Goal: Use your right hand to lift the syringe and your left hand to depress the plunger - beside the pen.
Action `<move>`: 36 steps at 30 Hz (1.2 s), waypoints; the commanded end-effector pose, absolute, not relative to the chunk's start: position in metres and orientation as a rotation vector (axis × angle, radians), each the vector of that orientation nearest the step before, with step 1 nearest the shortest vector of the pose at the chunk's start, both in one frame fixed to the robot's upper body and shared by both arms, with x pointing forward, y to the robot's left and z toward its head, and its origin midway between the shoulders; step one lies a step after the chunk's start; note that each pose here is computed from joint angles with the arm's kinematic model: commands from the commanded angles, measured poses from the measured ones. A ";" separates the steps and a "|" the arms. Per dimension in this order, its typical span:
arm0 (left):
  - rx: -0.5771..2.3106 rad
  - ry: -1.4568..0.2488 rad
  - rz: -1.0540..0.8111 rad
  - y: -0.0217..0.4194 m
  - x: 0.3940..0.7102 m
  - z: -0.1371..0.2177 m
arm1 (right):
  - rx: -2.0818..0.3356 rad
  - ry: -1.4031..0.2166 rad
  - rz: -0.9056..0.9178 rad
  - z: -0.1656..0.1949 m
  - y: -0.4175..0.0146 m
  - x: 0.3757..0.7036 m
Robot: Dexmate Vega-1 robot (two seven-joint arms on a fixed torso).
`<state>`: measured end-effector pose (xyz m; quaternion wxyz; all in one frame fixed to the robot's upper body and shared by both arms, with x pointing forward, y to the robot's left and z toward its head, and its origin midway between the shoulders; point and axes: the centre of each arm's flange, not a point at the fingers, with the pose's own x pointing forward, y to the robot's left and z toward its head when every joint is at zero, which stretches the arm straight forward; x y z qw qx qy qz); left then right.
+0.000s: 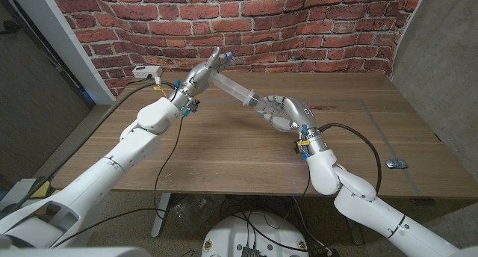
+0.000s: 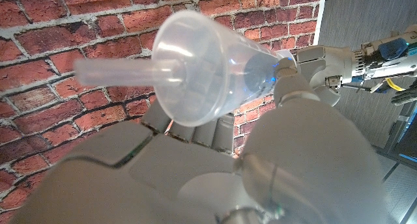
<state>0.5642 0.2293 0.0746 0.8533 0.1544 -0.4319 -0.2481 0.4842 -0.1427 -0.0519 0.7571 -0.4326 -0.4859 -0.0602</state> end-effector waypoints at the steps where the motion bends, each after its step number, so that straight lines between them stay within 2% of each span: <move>1: 0.303 -0.912 -0.541 0.223 0.566 0.074 | -0.915 -1.072 -0.131 -0.049 -0.138 0.486; 36: 0.307 -0.903 -0.627 0.195 0.574 0.075 | -0.891 -1.096 -0.125 -0.040 -0.128 0.494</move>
